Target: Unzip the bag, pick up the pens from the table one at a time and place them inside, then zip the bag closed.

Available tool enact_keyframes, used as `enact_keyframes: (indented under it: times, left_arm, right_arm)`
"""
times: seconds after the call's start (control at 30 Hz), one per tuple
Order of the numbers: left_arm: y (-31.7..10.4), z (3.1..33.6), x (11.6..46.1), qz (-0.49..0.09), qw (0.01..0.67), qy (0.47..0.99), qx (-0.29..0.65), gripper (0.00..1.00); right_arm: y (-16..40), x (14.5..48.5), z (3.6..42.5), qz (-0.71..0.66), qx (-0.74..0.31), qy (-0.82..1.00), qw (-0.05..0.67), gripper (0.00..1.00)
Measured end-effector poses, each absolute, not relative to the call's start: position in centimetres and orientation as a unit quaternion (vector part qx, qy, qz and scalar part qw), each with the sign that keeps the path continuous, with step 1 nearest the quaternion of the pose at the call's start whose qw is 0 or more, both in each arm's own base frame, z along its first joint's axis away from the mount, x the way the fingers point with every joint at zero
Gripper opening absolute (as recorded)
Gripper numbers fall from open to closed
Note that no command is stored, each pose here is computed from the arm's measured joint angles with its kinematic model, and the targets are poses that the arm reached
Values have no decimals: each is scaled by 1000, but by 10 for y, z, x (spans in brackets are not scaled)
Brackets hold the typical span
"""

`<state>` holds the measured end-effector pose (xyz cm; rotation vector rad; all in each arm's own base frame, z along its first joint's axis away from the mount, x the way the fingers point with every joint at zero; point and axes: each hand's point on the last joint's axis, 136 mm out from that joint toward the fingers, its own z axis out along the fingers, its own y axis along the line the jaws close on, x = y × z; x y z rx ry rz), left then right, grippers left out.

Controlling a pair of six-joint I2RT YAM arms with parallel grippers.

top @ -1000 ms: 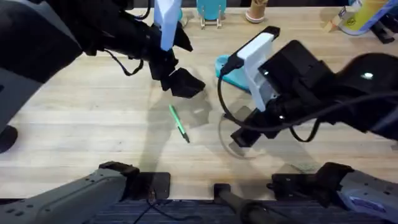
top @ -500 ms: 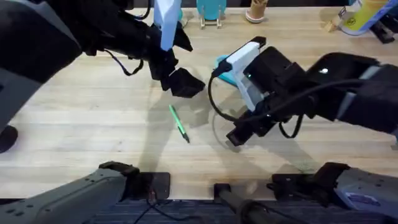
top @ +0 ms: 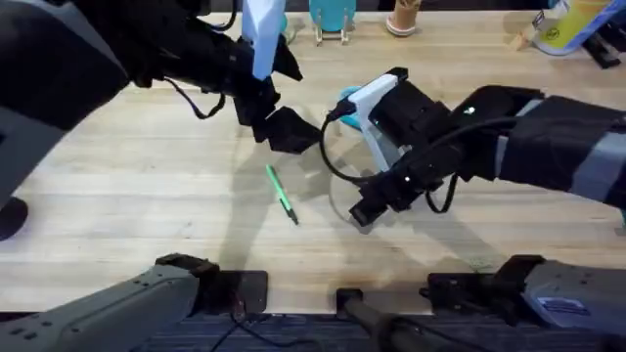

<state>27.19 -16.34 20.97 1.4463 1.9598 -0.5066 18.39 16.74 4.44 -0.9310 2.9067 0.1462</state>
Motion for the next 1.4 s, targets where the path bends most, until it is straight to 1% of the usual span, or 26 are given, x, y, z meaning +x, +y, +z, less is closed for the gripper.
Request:
enact_keyframes:
  times: [0.27,0.53,0.63,0.73,0.93,1.03,1.1,1.23,1.27,1.4]
  left_arm:
    - [-163,210,272,-193,321,746,551,993]
    - [-163,210,272,-193,321,746,551,993]
    - [-163,210,272,-193,321,746,551,993]
    - [-163,210,272,-193,321,746,551,993]
    - [-163,210,272,-193,321,746,551,993]
    - [-163,210,272,-193,321,746,551,993]
    - [-163,210,272,-193,321,746,551,993]
    - [-163,210,272,-193,321,746,551,993]
    - [-163,210,272,-193,321,746,551,993]
    - [-163,210,272,-193,321,746,551,993]
  right_arm:
    - [161,179,38,34,-251,967,19,998]
    - [162,184,35,23,-191,981,20,998]
    - [161,185,35,20,-182,983,21,955]
    - [158,187,35,13,-177,984,23,855]
    - [156,187,34,7,-170,985,23,500]
    - [157,187,34,9,-169,985,22,291]
    - [158,186,34,11,-168,986,21,194]
    - [159,185,35,16,-168,986,18,61]
    - [160,185,35,17,-168,986,17,43]
    - [160,184,35,19,-168,986,16,40]
